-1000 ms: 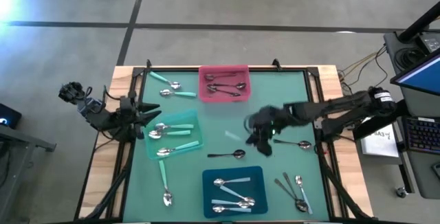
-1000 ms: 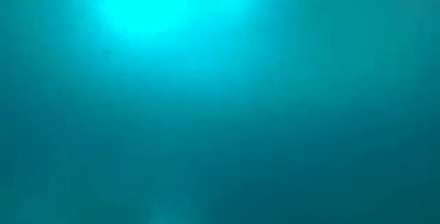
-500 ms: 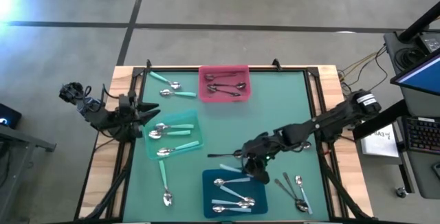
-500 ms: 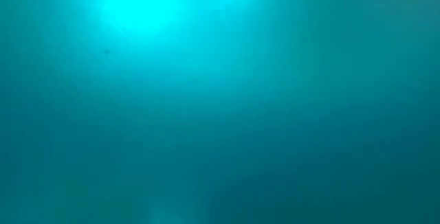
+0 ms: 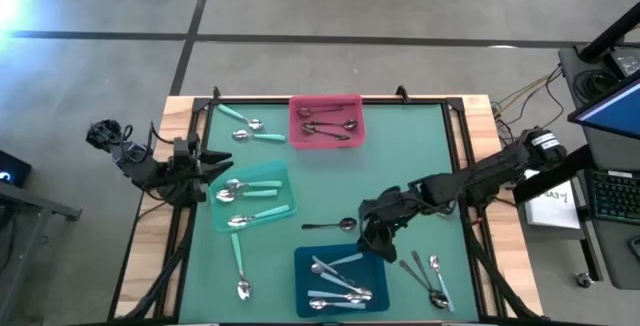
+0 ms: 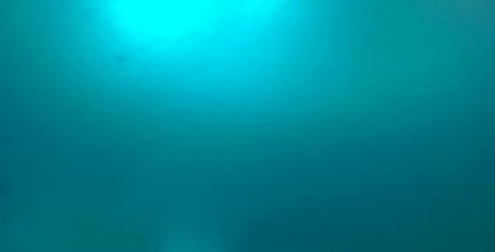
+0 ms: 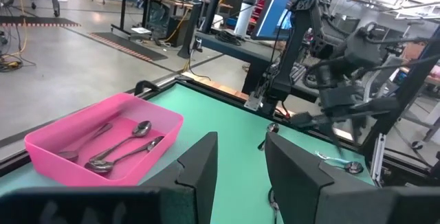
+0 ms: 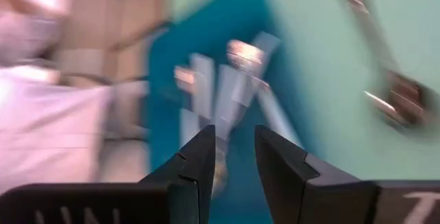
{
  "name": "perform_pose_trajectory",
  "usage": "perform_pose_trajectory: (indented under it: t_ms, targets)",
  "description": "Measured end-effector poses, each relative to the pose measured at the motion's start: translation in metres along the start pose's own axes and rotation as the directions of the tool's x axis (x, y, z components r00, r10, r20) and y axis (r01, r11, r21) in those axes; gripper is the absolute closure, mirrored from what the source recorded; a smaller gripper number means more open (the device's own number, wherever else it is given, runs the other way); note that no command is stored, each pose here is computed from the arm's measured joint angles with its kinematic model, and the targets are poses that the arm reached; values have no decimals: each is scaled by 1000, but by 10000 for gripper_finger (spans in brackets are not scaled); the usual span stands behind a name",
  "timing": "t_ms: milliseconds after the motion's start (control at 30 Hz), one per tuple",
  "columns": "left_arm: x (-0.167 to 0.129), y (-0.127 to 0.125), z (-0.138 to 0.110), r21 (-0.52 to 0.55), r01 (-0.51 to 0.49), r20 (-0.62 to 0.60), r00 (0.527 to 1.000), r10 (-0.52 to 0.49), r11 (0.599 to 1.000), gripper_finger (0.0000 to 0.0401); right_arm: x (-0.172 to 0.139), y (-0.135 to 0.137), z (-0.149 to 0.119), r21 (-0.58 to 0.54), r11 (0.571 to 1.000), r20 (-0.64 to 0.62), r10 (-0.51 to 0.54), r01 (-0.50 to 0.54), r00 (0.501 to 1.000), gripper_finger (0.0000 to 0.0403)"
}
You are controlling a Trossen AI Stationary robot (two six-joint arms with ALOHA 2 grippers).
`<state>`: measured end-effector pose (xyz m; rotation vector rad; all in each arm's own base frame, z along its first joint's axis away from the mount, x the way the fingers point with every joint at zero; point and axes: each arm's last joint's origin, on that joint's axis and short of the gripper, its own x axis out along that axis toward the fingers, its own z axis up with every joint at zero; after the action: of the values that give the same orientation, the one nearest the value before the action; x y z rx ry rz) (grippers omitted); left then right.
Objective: Sort silverware by color (type)
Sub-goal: Put the black spoon into the red bin
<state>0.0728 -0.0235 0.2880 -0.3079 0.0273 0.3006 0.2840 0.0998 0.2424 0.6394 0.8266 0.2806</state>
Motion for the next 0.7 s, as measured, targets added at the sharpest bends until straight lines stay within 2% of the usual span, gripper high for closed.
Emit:
perform_pose_trajectory:
  t_ms: [100,167,233,300,367,467,600,700]
  targets:
    - [0,0,0,4,0,0,1000,0,1000,294,-19,-12,-14,82,974,-99,-204,212,974,309]
    - [0,0,0,10,0,0,1000,0,1000,294,-35,-24,-25,143,916,-207,-343,376,916,309]
    - [0,0,0,13,0,0,1000,0,1000,294,-50,-35,-34,168,840,-305,-453,516,837,307]
    - [0,0,0,14,0,0,1000,0,1000,294,-61,-45,-41,170,781,-384,-510,602,770,305]
    - [0,0,0,16,0,0,1000,0,1000,294,-65,-53,-46,173,755,-416,-526,632,742,302]
    - [0,0,0,33,-4,2,1000,4,999,294,-63,-69,-54,173,748,-459,-515,641,724,298]
    - [0,1,0,45,-21,9,1000,21,999,294,-60,-92,-73,154,711,-545,-518,686,659,296]
    - [0,1,1,44,-30,14,999,30,999,294,-58,-104,-84,162,697,-559,-519,699,647,296]
